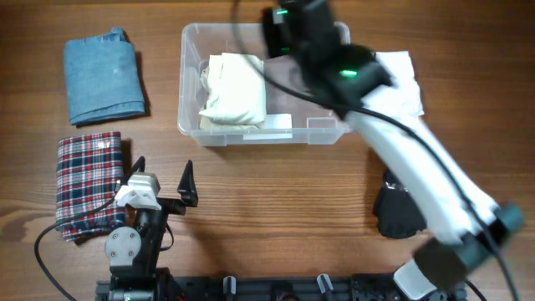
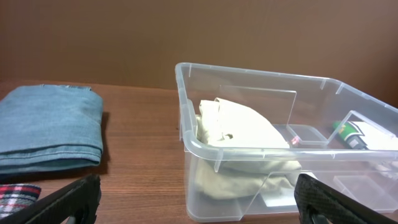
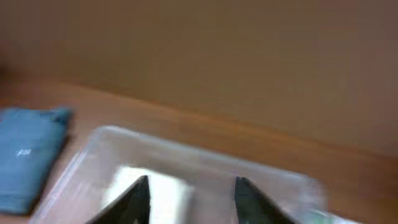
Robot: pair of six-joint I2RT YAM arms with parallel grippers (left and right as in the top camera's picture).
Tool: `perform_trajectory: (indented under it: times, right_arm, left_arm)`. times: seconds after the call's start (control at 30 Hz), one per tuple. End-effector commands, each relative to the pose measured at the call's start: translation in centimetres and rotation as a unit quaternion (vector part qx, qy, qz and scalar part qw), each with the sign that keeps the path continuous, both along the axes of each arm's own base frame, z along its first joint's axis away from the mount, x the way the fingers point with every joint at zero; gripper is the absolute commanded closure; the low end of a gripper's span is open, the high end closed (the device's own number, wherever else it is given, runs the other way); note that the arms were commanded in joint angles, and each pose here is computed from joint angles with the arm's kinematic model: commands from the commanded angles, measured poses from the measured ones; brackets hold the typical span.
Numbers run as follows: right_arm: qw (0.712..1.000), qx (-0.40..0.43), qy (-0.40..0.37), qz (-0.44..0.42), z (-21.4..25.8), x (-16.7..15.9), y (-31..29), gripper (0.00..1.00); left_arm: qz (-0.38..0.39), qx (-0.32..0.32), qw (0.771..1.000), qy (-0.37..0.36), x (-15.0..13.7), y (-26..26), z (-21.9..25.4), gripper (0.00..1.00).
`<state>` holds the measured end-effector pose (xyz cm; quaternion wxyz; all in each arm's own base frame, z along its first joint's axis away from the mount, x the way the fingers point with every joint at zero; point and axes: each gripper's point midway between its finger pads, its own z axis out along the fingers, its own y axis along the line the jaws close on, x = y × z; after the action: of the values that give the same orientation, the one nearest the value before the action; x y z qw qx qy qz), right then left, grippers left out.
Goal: Pack container
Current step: 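Move the right gripper to the white printed T-shirt beside the bin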
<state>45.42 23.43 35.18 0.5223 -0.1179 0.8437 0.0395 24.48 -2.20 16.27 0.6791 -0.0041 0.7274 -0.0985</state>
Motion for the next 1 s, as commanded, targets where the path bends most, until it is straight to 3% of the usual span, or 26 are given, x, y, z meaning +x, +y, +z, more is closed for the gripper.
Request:
perform_trajectory:
  times: [0.0, 0.13, 0.23, 0.3, 0.5, 0.73, 0.97]
  right_arm:
    - [0.991, -0.092, 0.013, -0.098, 0.7, -0.1, -9.7, 0.28]
    - [0.984, -0.095, 0.070, -0.137, -0.6, -0.1, -18.4, 0.13]
    - [0.989, -0.094, 0.111, -0.019, -3.1, 0.4, -20.8, 0.00]
    - [0.985, -0.087, 0.135, 0.057, -5.2, 0.3, -22.4, 0.00]
    - [0.977, -0.031, 0.212, 0.014, -11.8, 1.8, -29.1, 0.00]
    - [0.940, 0.012, 0.341, 0.010, -22.5, 1.9, -30.8, 0.00]
    - [0.924, 0.025, 0.382, 0.011, -24.8, 0.9, -30.5, 0.00]
  left_arm:
    - [0.006, 0.006, 1.000, -0.001, 0.0, 0.3, -0.2, 0.00]
    - [0.006, 0.006, 1.000, -0.001, 0.0, 0.3, -0.2, 0.00]
    - [0.006, 0.006, 1.000, -0.001, 0.0, 0.3, -0.2, 0.00]
    - [0.006, 0.006, 1.000, -0.001, 0.0, 0.3, -0.2, 0.00]
    - [0.006, 0.006, 1.000, -0.001, 0.0, 0.3, -0.2, 0.00]
    - [0.006, 0.006, 1.000, -0.001, 0.0, 0.3, -0.2, 0.00]
    - [0.006, 0.006, 1.000, -0.001, 0.0, 0.3, -0.2, 0.00]
